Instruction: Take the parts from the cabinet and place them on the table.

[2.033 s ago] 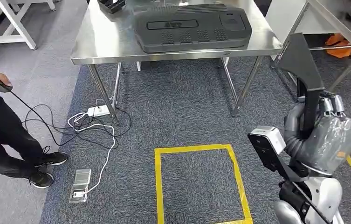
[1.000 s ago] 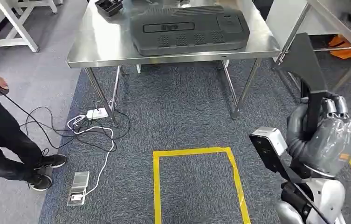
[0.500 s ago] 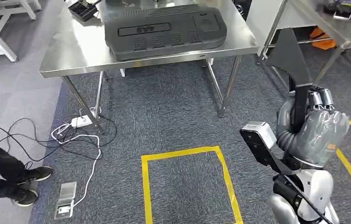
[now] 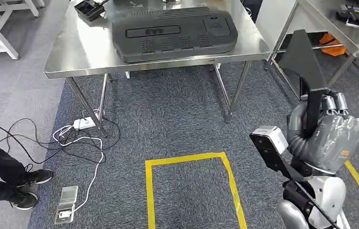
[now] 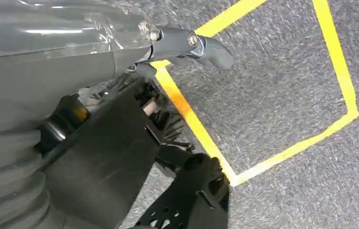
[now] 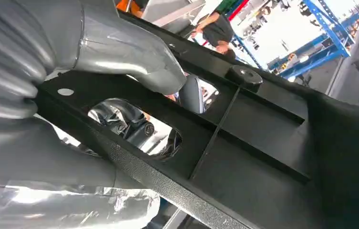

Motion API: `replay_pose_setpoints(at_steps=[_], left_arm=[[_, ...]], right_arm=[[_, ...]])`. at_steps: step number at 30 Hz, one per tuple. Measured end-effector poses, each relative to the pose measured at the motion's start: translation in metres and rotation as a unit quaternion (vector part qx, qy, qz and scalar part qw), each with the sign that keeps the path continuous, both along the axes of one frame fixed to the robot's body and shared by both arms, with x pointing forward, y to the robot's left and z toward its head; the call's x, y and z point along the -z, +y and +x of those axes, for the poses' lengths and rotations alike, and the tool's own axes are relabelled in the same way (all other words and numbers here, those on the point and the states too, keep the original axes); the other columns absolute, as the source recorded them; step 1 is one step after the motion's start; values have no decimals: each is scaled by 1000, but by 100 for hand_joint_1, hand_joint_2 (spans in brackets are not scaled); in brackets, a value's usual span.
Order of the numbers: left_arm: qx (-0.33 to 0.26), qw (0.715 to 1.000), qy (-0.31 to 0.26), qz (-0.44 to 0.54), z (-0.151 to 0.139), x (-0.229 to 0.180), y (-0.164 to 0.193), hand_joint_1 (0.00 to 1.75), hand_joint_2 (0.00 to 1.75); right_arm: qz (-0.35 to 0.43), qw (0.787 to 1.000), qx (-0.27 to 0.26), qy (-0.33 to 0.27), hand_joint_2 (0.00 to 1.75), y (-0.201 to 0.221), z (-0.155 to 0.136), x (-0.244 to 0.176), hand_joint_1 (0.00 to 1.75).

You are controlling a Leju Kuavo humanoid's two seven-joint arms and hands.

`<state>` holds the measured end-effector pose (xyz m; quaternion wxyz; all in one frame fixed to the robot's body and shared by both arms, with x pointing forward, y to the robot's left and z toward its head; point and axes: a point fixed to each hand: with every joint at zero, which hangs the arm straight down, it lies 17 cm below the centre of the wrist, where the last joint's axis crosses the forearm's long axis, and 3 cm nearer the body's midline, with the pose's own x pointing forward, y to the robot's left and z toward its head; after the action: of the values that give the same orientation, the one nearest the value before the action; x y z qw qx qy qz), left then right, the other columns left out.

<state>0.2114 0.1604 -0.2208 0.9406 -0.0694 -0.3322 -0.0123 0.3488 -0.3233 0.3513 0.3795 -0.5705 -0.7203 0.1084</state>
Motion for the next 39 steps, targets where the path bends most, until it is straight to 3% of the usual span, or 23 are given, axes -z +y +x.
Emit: replay_pose_setpoints(at_steps=[24, 31, 39], left_arm=[[1, 1000, -1, -1, 1, 0, -1, 0, 175], [4, 1000, -2, -1, 1, -1, -1, 0, 175], [9, 1000, -3, -1, 1, -1, -3, 0, 175]], right_arm=[[-8, 999, -37, 14, 175, 13, 12, -2, 175], [7, 997, -81, 3, 175, 25, 13, -5, 175], [-1, 996, -94, -4, 175, 35, 12, -8, 175]])
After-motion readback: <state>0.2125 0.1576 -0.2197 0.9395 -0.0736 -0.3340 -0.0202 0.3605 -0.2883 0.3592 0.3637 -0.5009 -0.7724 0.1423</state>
